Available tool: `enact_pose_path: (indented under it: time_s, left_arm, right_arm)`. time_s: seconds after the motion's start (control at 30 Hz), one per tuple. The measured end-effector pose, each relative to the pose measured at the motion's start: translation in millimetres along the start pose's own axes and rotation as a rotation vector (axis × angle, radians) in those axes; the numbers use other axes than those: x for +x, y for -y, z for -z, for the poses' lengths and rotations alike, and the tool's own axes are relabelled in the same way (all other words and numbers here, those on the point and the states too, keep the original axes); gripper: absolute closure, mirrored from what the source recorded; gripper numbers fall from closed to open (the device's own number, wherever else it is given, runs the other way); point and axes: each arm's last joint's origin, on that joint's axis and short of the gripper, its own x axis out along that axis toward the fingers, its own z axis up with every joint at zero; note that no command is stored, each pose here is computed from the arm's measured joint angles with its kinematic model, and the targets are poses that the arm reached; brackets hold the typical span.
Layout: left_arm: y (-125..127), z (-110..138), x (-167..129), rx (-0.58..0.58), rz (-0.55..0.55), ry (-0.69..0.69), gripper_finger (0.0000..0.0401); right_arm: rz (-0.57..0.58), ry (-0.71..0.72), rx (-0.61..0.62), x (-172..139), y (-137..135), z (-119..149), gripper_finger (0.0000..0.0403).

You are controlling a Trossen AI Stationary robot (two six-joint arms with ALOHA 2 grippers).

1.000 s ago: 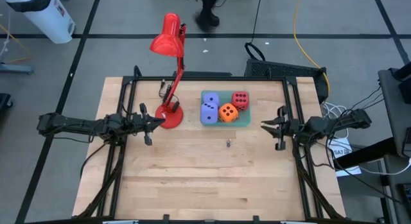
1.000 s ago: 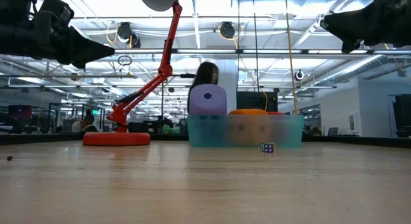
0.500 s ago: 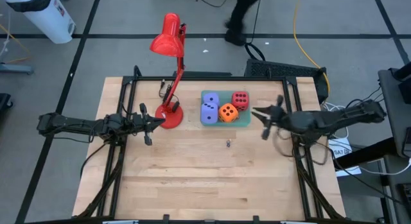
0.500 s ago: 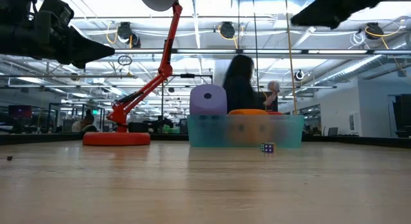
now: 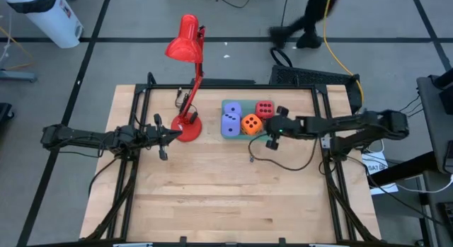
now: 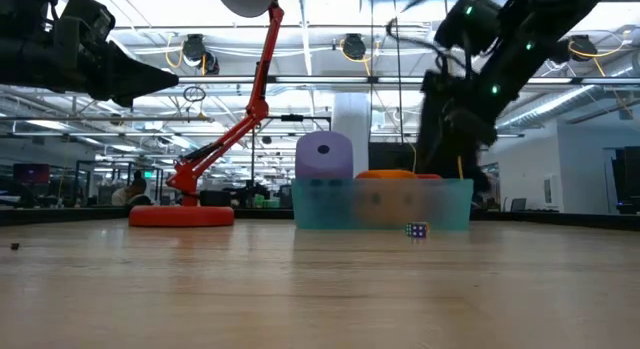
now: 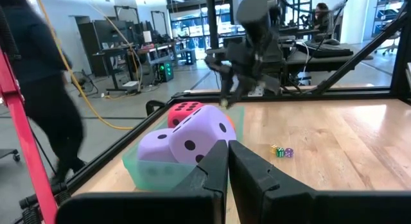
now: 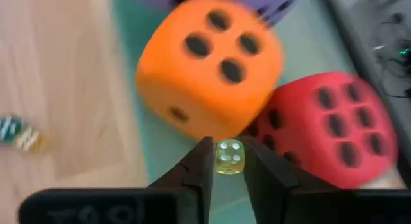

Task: Pick & Place Dice
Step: Put the light green die into the green bin

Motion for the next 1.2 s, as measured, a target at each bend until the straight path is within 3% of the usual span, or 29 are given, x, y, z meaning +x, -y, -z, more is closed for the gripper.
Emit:
enact_pose_path:
  time_s: [0.13, 0.27, 0.43, 0.6, 0.7, 0.83, 1.1, 1.2]
  left_arm:
    - [-0.1, 0.8, 0.0, 0.007, -0.004, -0.008, 0.0375]
    - [-0.8, 0.8, 0.0, 0.004, -0.032, -0.011, 0.0375]
    - [-0.8, 0.9, 0.0, -0.003, -0.032, -0.011, 0.0375]
    - [-0.8, 1.4, 0.0, -0.003, -0.031, -0.017, 0.0375]
    - [-0.8, 1.4, 0.0, -0.003, -0.031, -0.017, 0.0375]
    - [-0.8, 1.5, 0.0, -0.003, -0.032, -0.017, 0.0375]
    - [-0.8, 1.4, 0.0, -0.003, -0.032, -0.017, 0.0375]
    - [-0.8, 1.4, 0.0, -0.003, -0.032, -0.017, 0.0375]
  right_arm:
    - [0.012, -0.044, -0.101, 9.9, -2.2, 3.7, 0.0285]
    - [0.033, -0.026, -0.163, 8.9, -0.3, 1.5, 0.0204]
    - [0.120, -0.015, -0.158, 2.7, 3.1, -0.2, 0.0107]
    - [0.044, -0.019, -0.135, 2.9, 0.5, 1.8, 0.0081]
    - [0.070, -0.006, -0.104, 2.9, 1.5, 0.3, 0.0098]
    - [0.075, 0.032, -0.097, 2.8, 1.7, -3.4, 0.0154]
    - [0.101, 0.027, -0.099, 2.6, 2.2, -3.2, 0.0366]
    - [0.100, 0.023, -0.106, 2.6, 1.9, -2.7, 0.0363]
